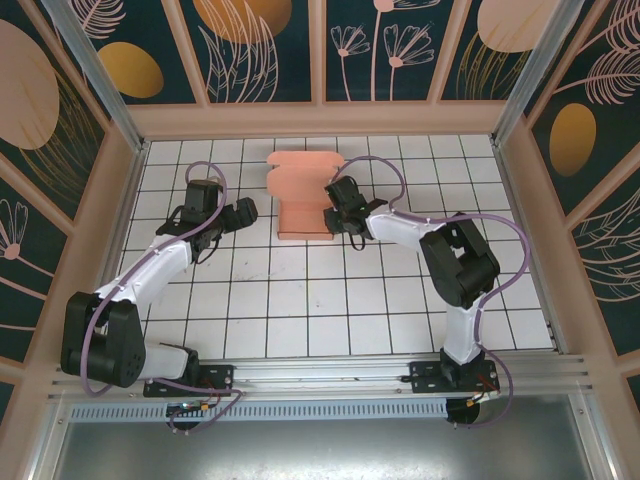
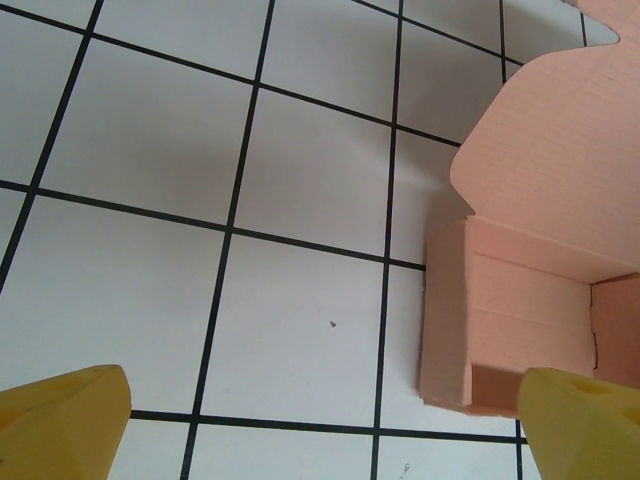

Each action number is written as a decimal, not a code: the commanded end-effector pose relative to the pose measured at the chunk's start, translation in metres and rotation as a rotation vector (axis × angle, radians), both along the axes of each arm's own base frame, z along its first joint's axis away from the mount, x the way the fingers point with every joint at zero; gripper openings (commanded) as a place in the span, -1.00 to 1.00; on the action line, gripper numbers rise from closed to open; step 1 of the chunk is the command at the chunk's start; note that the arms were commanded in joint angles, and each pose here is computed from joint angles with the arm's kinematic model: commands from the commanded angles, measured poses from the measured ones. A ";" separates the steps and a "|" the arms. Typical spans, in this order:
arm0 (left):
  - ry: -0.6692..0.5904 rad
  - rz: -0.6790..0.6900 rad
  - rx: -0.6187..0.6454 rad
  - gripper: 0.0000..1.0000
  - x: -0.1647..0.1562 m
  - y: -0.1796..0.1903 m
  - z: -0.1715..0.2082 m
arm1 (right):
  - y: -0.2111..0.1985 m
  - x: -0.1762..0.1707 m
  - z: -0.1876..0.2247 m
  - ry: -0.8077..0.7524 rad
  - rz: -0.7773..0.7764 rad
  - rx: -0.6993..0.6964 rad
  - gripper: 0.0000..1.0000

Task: Fold the paper box

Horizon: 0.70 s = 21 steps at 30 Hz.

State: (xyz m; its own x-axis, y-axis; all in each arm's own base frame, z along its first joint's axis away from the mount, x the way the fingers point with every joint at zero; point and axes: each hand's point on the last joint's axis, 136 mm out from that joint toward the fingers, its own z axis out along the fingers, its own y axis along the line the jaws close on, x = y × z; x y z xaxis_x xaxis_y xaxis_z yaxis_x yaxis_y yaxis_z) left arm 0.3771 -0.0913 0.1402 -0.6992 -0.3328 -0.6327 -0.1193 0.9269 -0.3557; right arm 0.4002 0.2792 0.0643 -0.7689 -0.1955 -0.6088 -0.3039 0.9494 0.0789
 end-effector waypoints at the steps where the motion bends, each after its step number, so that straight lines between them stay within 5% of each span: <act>1: -0.018 -0.029 0.001 0.97 -0.002 -0.004 0.004 | -0.011 -0.021 -0.003 0.030 0.015 -0.070 -0.44; 21: -0.027 -0.028 0.006 0.97 -0.007 -0.002 0.005 | -0.055 -0.069 0.011 0.040 -0.014 -0.128 -0.50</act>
